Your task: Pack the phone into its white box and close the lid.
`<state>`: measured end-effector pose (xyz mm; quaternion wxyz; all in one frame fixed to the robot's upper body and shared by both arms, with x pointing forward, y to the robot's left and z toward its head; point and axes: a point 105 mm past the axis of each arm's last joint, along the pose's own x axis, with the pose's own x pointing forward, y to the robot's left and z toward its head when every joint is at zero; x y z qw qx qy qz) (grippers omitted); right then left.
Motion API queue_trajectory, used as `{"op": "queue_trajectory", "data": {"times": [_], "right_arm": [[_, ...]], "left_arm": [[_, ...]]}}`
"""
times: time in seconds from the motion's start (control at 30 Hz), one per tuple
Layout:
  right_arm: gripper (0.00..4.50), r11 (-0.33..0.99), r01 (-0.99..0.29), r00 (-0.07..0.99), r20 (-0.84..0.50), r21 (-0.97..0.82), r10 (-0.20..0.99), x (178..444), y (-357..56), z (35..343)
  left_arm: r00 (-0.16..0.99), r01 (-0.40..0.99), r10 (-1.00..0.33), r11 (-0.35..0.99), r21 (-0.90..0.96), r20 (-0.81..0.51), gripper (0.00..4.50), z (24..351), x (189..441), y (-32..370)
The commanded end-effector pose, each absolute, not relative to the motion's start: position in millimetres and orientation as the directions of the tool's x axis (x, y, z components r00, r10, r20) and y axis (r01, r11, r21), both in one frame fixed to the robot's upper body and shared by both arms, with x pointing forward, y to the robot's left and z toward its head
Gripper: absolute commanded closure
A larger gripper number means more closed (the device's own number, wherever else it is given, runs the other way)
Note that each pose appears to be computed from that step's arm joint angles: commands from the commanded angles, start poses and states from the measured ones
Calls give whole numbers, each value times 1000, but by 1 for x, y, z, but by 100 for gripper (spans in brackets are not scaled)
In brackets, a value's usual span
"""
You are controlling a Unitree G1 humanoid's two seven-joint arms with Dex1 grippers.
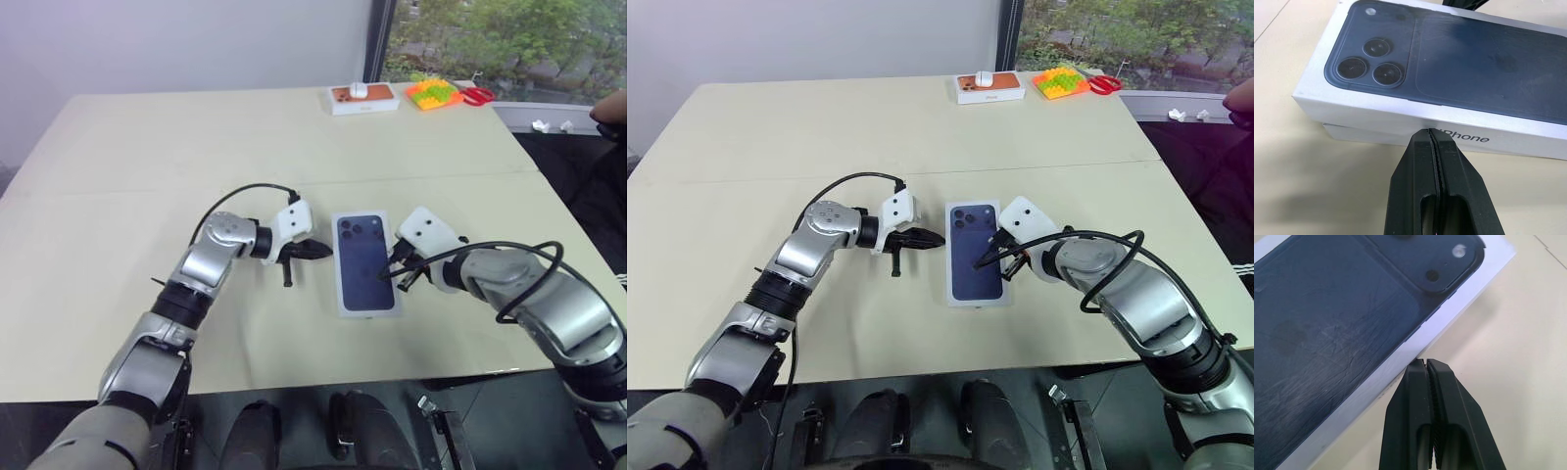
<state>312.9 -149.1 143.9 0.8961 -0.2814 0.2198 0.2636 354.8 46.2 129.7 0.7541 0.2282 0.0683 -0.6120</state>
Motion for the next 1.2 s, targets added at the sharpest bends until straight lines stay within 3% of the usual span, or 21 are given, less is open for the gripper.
{"op": "queue_trajectory", "data": {"times": [0.03,0.3,0.47,0.6,0.7,0.83,1.2], "right_arm": [[440,712,-568,797,-493,-412,350,320,-148,155],[440,712,-562,799,-497,-420,338,321,-149,154],[440,700,-503,846,-455,-507,278,322,-169,168],[440,679,-555,825,-423,-482,374,307,-166,182],[440,611,-684,727,-446,-399,522,279,-148,177],[440,542,-772,630,-510,-330,586,254,-131,155],[440,609,-747,621,-604,-265,499,251,-134,113]], "left_arm": [[269,941,-903,172,291,-336,450,148,361,44],[298,942,-881,207,265,-367,450,142,365,52],[340,931,-897,277,240,-284,450,164,375,63],[355,926,-905,304,225,-235,450,180,383,63],[299,941,-918,238,241,-261,450,178,380,48],[262,943,-912,171,287,-316,450,167,379,27],[302,923,-820,123,365,-486,450,125,384,11]]}}
